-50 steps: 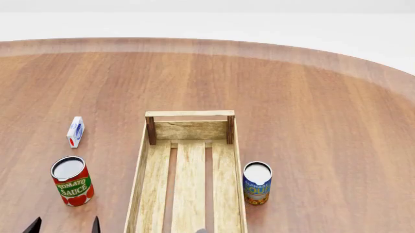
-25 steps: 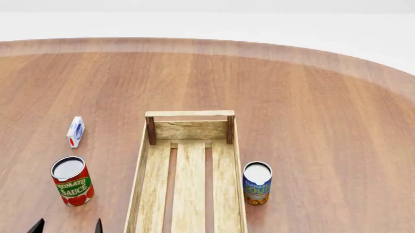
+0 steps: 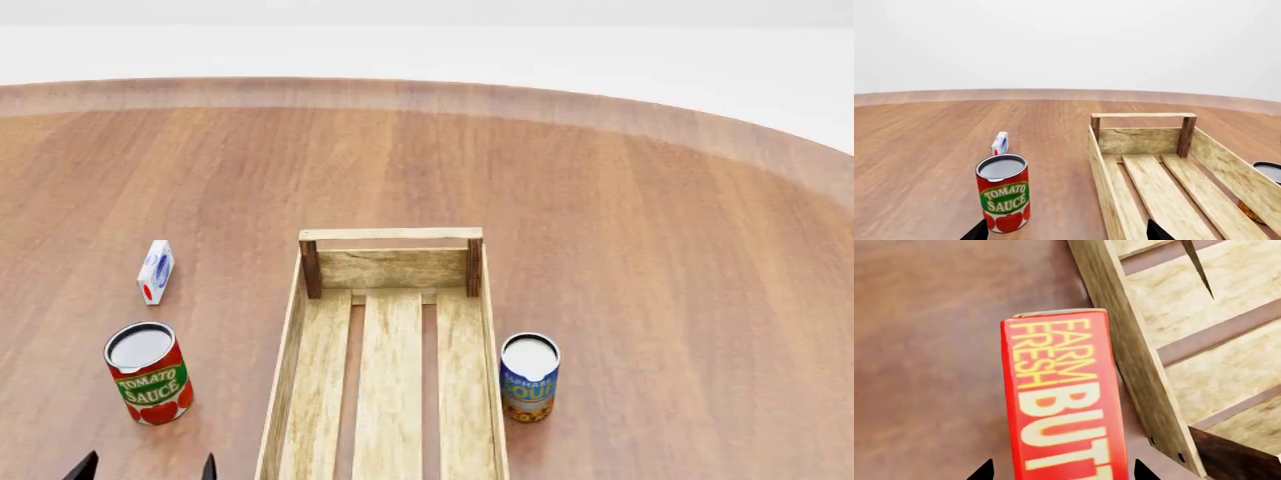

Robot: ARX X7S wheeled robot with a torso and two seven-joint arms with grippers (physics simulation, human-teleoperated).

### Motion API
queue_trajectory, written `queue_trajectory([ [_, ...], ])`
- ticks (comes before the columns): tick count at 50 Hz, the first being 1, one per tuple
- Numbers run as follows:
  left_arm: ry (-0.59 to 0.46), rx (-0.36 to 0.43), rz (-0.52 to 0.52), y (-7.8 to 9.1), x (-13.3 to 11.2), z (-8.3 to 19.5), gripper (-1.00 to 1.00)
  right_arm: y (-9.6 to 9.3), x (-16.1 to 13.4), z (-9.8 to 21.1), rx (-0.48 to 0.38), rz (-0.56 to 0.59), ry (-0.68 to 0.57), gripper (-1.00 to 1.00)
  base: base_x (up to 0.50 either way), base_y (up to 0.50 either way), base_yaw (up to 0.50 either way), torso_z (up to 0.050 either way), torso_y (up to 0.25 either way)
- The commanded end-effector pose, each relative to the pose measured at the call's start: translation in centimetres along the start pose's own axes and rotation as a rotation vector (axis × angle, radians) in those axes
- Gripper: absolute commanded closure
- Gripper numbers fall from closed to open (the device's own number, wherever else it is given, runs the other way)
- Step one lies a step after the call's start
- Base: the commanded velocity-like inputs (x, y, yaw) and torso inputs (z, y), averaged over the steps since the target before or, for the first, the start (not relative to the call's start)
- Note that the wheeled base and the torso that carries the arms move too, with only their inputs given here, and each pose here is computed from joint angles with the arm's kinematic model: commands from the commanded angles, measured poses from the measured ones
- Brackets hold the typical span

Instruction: Pick up the butter and put it in the tray.

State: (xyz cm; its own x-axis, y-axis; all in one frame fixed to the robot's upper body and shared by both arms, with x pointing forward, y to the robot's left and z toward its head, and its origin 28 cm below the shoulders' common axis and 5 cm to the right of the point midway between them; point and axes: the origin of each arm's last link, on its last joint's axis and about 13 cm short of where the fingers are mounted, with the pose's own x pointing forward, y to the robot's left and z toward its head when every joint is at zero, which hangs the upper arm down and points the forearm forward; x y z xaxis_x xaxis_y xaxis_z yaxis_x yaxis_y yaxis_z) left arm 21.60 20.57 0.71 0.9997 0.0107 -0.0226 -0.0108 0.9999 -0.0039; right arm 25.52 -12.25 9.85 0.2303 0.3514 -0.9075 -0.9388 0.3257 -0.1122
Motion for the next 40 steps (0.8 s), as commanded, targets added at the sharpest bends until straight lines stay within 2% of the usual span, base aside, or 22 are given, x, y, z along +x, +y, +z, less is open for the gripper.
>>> queue_trajectory([
  [1, 0.001, 0.001, -0.005, 0.0, -0.1, 0.0, -1.00, 0.1, 1.3, -0.6, 0.024, 0.040, 0.005, -1.00, 0.00, 0.00, 0.00, 0.000, 0.000],
  [13, 0.002, -0.002, -0.009, -0.1, -0.2, 0.1, -1.00, 0.2, 2.1, -1.0, 0.029, 0.056, 0.004, -1.00, 0.00, 0.00, 0.00, 0.000, 0.000],
  [14, 0.003, -0.002, -0.008, 0.0, -0.2, 0.1, -1.00, 0.2, 2.0, -0.9, 0.026, 0.047, -0.003, 1.00, 0.00, 0.00, 0.00, 0.000, 0.000],
  [30, 0.004, -0.005, -0.010, -0.1, -0.1, 0.0, -1.00, 0.4, 1.6, -0.6, -0.002, 0.037, -0.026, 1.00, 0.00, 0.00, 0.00, -0.002, 0.000],
  [36, 0.009, -0.003, -0.010, -0.2, -0.1, 0.0, -1.00, 1.5, -0.3, 0.3, -0.037, 0.031, -0.093, 1.00, 0.00, 0.00, 0.00, 0.000, 0.000],
  [40, 0.011, -0.008, -0.006, -0.1, -0.1, 0.1, -1.00, 2.4, -3.0, 1.2, -0.051, 0.028, -0.142, 1.00, 0.00, 0.00, 0.00, 0.000, 0.000],
])
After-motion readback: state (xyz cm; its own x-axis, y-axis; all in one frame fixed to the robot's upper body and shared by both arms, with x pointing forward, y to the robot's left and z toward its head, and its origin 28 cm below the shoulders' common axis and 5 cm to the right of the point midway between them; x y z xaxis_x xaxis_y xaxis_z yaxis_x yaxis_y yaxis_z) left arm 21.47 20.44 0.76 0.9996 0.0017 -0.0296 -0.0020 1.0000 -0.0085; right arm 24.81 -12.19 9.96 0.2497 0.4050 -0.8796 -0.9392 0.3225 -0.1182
